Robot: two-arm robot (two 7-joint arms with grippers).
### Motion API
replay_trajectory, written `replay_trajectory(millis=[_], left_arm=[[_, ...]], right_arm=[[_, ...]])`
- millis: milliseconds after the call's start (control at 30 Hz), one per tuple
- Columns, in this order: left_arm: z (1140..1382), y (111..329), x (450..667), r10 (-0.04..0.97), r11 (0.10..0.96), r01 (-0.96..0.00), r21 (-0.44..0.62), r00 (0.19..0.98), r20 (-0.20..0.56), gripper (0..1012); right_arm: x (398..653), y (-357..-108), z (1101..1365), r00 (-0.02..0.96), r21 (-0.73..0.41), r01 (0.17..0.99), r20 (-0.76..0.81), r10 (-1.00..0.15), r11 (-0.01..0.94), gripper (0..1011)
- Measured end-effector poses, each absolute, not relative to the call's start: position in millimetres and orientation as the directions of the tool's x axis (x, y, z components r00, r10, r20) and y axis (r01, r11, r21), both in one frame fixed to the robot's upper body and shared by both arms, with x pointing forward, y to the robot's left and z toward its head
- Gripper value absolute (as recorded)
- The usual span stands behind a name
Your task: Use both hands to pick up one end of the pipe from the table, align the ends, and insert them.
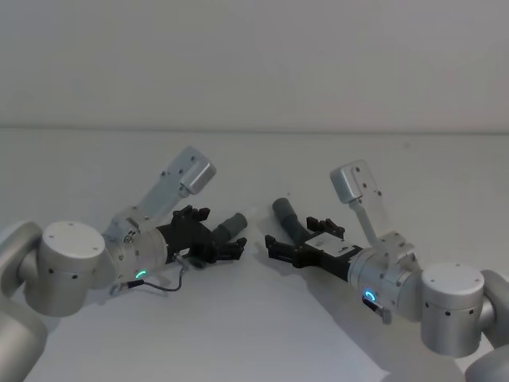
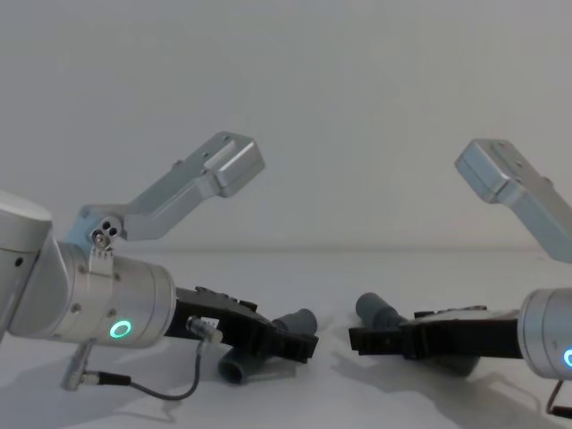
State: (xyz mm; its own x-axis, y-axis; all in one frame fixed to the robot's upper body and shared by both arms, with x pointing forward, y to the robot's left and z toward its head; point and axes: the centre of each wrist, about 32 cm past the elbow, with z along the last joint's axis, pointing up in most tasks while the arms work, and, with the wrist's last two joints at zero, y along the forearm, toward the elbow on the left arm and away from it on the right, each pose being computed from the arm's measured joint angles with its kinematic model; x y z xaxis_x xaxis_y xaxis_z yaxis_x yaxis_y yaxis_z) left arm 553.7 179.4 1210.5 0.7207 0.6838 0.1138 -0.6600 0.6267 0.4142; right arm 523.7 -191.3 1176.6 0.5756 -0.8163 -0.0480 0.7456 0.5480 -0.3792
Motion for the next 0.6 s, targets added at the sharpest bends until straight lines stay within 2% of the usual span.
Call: replay_trajectory(millis=[500,600], left_arm=[[1210.9,181.9,552.1,0.684,0.628,-0.654,0.422,0.722,0.101,1001],[1210.9,182.3,551.9,0.684,0.628,-0.653,0.422,0.722,0.099,1001]], right_arm=[[524.9,-188.7,1173.2,0.576,-0.375,0.754,-0.019,-0.818,0.540,1001],[525.0,-188.5,1172.9,0.576,-0.373,0.756,-0.015,-0.818,0.539,957]])
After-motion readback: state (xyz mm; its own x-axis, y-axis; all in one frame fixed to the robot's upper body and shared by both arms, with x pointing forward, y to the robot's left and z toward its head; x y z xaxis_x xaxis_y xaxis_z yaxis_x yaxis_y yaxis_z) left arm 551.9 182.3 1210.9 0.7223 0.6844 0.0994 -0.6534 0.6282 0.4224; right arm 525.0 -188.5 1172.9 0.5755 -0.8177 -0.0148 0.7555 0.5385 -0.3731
